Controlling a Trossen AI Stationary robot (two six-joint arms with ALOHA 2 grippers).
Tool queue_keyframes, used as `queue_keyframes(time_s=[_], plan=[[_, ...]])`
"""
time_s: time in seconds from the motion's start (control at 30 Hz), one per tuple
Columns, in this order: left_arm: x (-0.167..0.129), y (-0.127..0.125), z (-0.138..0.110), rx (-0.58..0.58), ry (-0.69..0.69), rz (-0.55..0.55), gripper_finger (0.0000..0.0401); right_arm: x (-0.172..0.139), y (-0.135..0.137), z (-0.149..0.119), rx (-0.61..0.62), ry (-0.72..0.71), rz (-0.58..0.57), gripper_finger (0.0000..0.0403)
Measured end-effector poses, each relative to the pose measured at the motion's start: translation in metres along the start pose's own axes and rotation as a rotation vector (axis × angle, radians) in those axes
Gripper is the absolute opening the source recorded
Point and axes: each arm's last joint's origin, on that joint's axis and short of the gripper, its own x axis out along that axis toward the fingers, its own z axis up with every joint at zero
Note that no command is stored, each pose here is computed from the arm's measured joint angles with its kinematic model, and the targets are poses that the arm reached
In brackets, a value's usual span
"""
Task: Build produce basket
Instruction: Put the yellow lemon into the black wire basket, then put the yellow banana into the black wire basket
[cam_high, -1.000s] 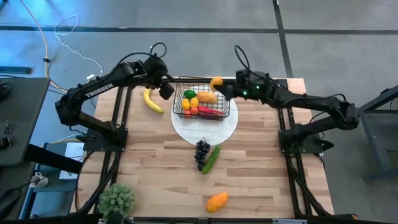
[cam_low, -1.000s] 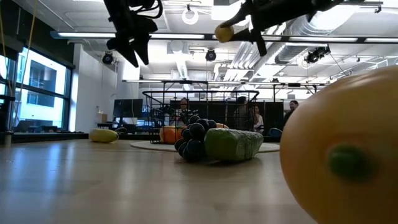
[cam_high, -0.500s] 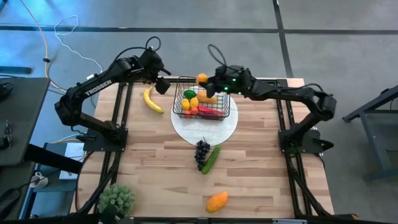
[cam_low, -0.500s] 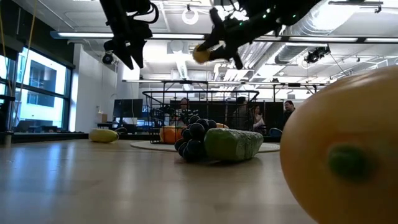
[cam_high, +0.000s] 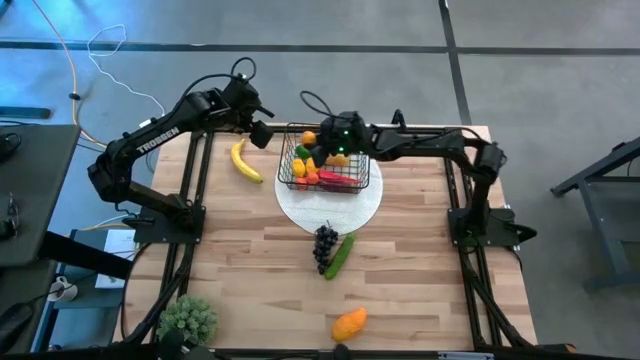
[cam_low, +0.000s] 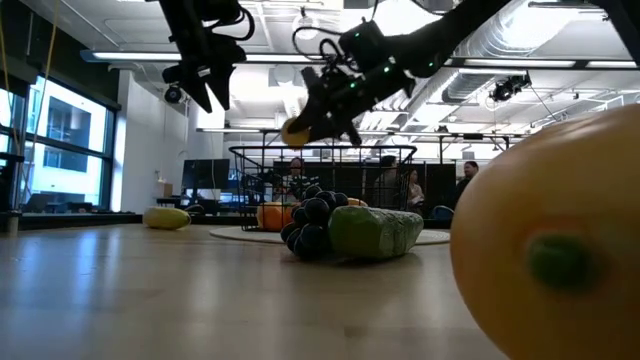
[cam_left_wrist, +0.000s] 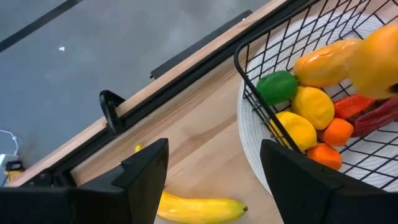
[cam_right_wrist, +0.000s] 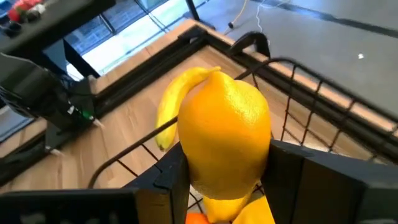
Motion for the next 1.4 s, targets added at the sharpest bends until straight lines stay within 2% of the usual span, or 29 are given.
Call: queue_keyframes(time_s=[0.17, 0.47, 0.87, 1.03, 1.2, 1.4], plan=[[0.0, 0.0, 0.0, 0.0, 0.0, 0.0, 0.0243, 0.017, -0.004, -0.008, 0.036, 0.035, 0.003, 0.0128], [0.0, 0.0, 0.0, 0.006, 0.0, 0.001, 0.0243, 0.026, -0.011, -0.021, 0.089, 0.098, -0.019, 0.014], [0.0, 0.0, 0.0, 0.018, -0.001, 0.008, 0.0243, 0.028, -0.015, -0.024, 0.176, 0.12, -0.04, 0.0232], [0.0, 0.0, 0.0, 0.003, 0.0, 0.011, 0.0243, 0.026, -0.021, -0.02, 0.187, 0.108, -0.049, 0.0244], [0.0, 0.001, -0.003, -0.017, 0.031, 0.016, 0.0243, 0.017, -0.03, -0.008, 0.252, 0.084, -0.041, 0.0245], [0.0, 0.005, -0.009, -0.104, 0.094, 0.037, 0.0243, -0.002, -0.034, 0.011, 0.244, 0.044, -0.042, 0.0245]])
